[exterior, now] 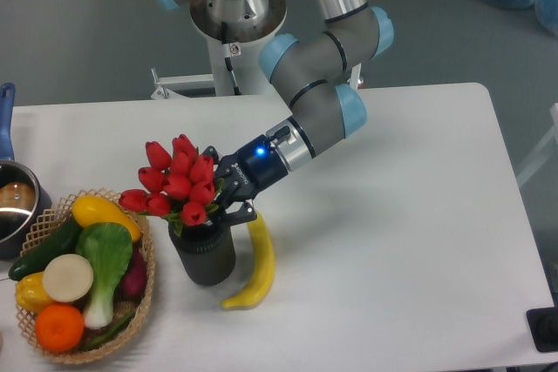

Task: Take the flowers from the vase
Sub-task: 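Close the gripper on the bunch of tulip stems, then lift the gripped tulips straight up out of the grey vase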

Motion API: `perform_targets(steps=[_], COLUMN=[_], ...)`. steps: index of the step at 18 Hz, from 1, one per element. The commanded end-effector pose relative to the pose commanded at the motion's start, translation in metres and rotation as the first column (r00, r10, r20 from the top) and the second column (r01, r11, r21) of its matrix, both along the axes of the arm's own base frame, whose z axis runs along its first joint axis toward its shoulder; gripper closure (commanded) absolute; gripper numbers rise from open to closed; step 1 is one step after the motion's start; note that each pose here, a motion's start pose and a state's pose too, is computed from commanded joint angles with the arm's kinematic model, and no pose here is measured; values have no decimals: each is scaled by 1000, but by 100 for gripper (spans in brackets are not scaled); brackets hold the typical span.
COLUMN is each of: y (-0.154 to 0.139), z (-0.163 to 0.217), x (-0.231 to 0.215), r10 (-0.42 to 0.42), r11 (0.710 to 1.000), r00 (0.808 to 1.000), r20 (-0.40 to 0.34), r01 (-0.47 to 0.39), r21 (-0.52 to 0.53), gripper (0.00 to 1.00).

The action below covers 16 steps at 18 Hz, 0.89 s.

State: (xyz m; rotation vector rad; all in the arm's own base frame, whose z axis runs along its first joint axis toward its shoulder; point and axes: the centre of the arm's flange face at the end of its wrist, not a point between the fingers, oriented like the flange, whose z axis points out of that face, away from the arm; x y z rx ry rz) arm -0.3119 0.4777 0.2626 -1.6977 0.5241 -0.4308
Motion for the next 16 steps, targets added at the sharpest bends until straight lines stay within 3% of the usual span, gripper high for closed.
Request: perform_targets(steps=[16], y=[-6], z=[63], x=[-8], r10=[45], r11=[997], r00=[993], r20=[108], r01=[-52], r21=[64], gripper=[56])
